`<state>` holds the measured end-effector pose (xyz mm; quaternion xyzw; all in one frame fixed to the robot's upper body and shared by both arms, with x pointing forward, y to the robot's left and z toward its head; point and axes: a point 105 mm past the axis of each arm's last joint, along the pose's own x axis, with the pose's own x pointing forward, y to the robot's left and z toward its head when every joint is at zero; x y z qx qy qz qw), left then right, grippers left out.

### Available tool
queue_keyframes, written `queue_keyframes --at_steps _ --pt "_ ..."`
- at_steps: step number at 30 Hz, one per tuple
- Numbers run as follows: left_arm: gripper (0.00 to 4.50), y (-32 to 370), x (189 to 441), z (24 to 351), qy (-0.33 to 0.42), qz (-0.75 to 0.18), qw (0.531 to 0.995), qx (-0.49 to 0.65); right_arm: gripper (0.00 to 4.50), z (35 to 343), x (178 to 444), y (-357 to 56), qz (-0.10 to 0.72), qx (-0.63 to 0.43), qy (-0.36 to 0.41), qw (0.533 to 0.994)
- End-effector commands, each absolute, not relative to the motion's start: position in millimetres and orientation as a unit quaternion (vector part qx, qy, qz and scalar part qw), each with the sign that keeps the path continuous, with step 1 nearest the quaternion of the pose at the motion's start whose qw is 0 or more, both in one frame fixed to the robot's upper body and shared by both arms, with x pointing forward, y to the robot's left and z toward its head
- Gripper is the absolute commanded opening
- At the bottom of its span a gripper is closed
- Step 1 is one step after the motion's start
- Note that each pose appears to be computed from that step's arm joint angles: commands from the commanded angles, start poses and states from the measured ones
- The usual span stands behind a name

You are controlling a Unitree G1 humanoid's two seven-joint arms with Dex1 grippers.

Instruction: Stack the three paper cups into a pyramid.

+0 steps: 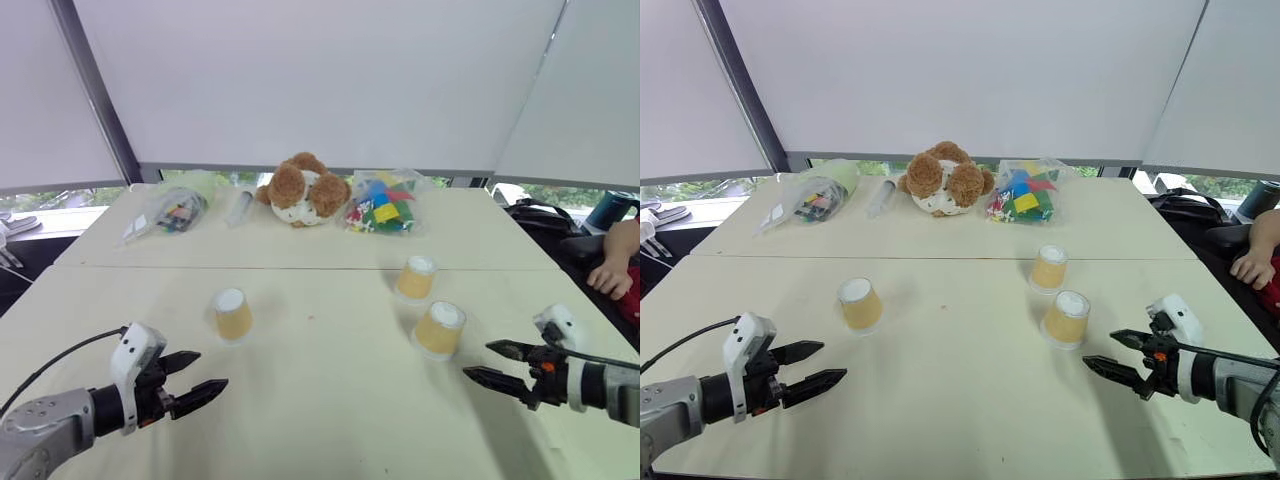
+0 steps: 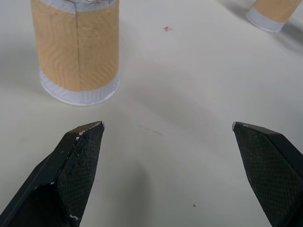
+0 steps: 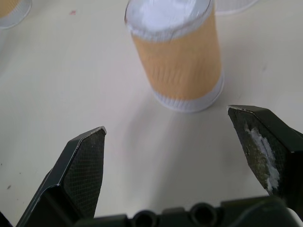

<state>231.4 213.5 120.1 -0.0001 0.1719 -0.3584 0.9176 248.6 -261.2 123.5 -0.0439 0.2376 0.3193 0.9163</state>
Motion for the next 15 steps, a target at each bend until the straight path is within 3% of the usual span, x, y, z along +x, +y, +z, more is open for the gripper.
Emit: queue_keyframes --at_steps 1,15 --pt "4.48 210.1 229.7 124.3 0.159 -0.358 0.920 0.013 4.50 130.3 246.9 -256.5 0.324 -0.050 0.219 0.919" --pt "4.48 193.4 243.4 138.6 0.125 -0.382 0.915 0.027 4.50 130.6 249.9 -260.9 0.294 -0.048 0.201 0.933"
